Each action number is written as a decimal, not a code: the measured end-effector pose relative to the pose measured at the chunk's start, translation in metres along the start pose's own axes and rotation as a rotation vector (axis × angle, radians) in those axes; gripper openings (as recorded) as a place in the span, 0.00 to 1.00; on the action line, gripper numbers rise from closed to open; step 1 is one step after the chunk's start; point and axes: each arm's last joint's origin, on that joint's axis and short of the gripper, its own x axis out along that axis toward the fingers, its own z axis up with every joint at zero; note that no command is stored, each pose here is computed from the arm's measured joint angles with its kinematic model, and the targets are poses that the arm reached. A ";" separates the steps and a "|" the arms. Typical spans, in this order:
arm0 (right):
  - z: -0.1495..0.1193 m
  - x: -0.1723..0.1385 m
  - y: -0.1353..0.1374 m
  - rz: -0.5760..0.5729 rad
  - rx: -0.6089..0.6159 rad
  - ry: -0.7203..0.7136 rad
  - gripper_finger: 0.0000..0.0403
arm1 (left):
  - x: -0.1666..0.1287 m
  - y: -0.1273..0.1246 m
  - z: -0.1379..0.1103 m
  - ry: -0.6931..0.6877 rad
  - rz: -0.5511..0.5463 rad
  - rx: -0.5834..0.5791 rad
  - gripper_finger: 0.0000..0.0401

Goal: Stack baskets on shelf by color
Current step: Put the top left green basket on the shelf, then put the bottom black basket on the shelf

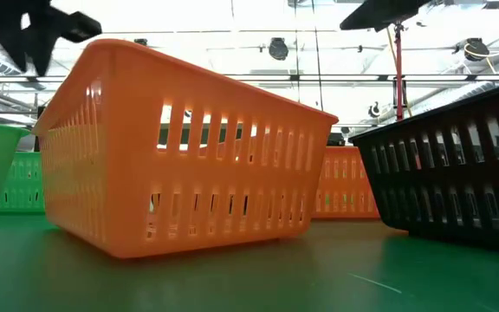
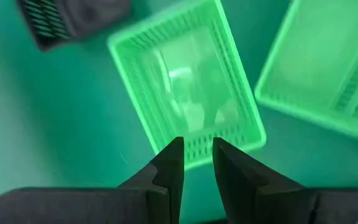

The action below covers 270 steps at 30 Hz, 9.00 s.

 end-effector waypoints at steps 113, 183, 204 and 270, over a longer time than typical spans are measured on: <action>0.003 0.001 -0.012 -0.070 -0.054 -0.069 0.00 | -0.083 0.070 0.022 0.094 0.575 -0.060 0.03; 0.003 0.001 -0.012 -0.074 -0.084 -0.065 0.00 | -0.022 0.167 -0.071 0.464 0.389 -0.348 0.10; 0.003 0.002 -0.012 -0.063 0.001 -0.071 0.00 | -0.031 0.152 -0.061 0.409 0.495 -0.313 0.46; -0.065 -0.003 0.155 0.779 -0.682 0.284 0.34 | -0.036 0.056 0.086 -0.644 0.515 -0.397 0.50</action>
